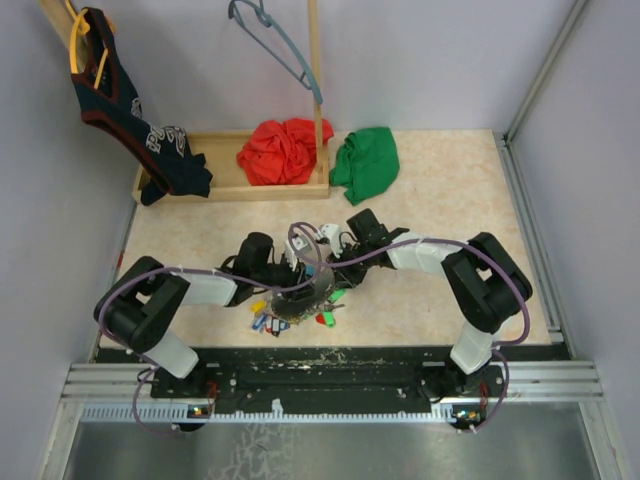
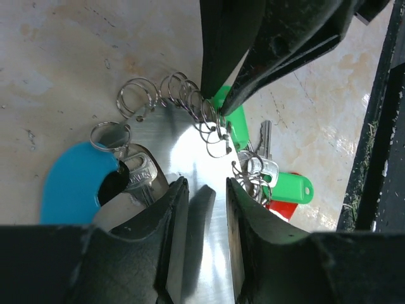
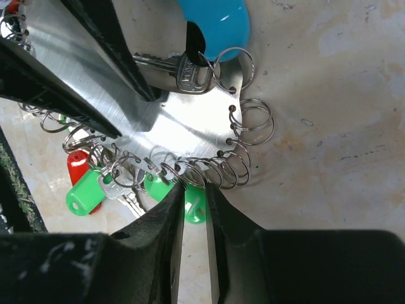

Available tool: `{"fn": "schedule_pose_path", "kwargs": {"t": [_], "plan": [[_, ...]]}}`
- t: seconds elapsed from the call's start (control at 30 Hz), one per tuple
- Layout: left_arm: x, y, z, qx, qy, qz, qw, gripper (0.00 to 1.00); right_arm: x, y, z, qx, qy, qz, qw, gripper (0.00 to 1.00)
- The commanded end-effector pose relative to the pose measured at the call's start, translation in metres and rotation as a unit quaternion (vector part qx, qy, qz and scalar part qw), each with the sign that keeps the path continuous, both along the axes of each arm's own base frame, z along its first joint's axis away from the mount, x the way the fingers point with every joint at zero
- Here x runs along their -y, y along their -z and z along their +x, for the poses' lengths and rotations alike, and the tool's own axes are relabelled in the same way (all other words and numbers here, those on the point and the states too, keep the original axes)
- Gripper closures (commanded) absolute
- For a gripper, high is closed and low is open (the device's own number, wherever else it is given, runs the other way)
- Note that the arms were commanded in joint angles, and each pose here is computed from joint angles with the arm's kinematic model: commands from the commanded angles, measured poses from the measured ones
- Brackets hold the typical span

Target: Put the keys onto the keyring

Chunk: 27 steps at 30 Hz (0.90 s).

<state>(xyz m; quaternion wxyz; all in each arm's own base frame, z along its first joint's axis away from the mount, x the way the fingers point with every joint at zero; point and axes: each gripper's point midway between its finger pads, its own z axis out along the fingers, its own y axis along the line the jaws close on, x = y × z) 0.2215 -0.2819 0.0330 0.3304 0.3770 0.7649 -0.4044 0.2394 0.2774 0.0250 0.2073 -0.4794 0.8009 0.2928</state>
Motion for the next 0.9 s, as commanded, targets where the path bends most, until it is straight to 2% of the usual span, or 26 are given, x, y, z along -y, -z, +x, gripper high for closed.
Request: {"fn": "schedule_pose_path", "kwargs": {"t": [0.0, 0.47, 0.87], "plan": [[0.001, 0.008, 0.006, -0.008, -0.012, 0.018, 1.000, 0.65, -0.018, -0.035, 0.006, 0.026, -0.029, 0.062, 0.997, 0.82], [0.000, 0.013, 0.008, -0.012, -0.015, 0.028, 0.999, 0.67, -0.020, -0.038, -0.001, 0.010, -0.034, 0.071, 0.997, 0.87], [0.000, 0.013, 0.007, -0.011, -0.010, 0.030, 0.999, 0.67, -0.018, -0.034, 0.017, 0.045, -0.007, 0.056, 0.997, 0.88]]}}
